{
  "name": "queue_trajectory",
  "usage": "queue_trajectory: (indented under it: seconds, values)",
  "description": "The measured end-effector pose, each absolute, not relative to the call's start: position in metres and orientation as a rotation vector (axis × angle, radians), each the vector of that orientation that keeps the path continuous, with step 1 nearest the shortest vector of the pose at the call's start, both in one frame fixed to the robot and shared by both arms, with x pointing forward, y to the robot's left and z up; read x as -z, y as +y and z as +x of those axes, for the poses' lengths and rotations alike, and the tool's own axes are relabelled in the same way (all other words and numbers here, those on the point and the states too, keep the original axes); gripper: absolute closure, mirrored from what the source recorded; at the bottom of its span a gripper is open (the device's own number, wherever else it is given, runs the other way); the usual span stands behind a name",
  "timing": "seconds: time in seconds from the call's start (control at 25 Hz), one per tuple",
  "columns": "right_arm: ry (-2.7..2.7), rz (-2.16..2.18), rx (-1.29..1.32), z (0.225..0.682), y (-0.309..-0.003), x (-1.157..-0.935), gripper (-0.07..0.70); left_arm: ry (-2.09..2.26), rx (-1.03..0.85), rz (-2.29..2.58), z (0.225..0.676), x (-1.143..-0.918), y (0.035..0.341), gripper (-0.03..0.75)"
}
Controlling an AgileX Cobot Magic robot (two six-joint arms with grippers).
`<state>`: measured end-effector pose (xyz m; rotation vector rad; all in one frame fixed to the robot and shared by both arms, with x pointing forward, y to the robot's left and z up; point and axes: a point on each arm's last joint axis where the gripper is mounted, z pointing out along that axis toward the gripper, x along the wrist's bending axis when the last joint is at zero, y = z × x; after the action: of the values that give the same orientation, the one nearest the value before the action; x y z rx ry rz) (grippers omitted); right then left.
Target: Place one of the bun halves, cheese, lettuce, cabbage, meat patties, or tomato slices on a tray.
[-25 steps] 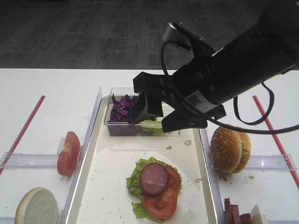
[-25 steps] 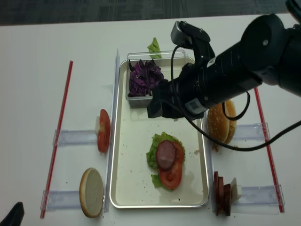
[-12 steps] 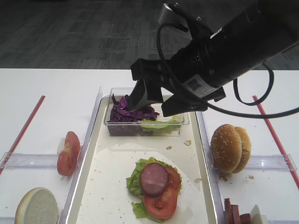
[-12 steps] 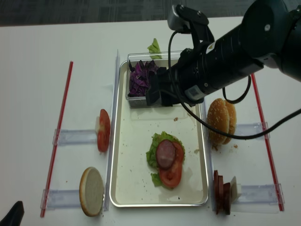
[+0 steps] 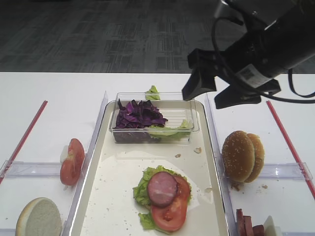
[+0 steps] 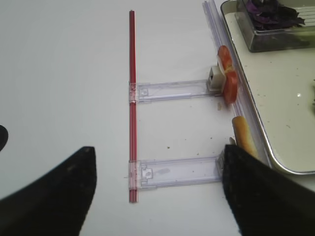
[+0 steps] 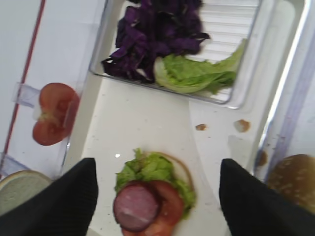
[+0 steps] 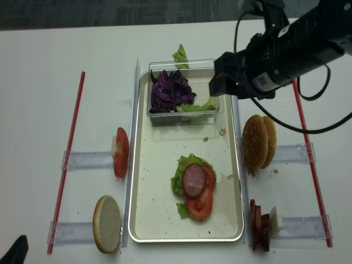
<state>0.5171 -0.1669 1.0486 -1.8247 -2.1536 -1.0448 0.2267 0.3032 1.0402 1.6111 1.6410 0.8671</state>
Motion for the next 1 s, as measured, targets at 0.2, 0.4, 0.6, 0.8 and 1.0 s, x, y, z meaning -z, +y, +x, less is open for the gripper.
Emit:
queue_trajectory:
  seconds: [0.2, 0.4, 0.6, 0.8, 1.0]
  values:
    - [-2.168, -1.949, 0.994, 0.529, -0.204, -1.045, 0.094, 1.641, -0.867, 1.611, 0.227, -1.040, 0.303, 0.223]
    - [-2.168, -2.054, 0.964, 0.536, -0.237, -1.043, 0.094, 1.641, -0.867, 1.611, 0.227, -1.040, 0.303, 0.223]
    - [-2.243, -2.126, 0.891, 0.538, -0.264, -1.040, 0.094, 1.641, -0.867, 1.611, 0.227, -1.040, 0.303, 0.223]
    - [-2.335, -2.158, 0.803, 0.538, -0.279, -1.038, 0.094, 1.641, -0.867, 1.611, 0.227, -1.040, 0.303, 0.223]
    - [-2.357, -2.226, 0.759, 0.539, -0.298, -1.037, 0.095, 1.641, -0.867, 1.611, 0.227, -1.040, 0.303, 0.223]
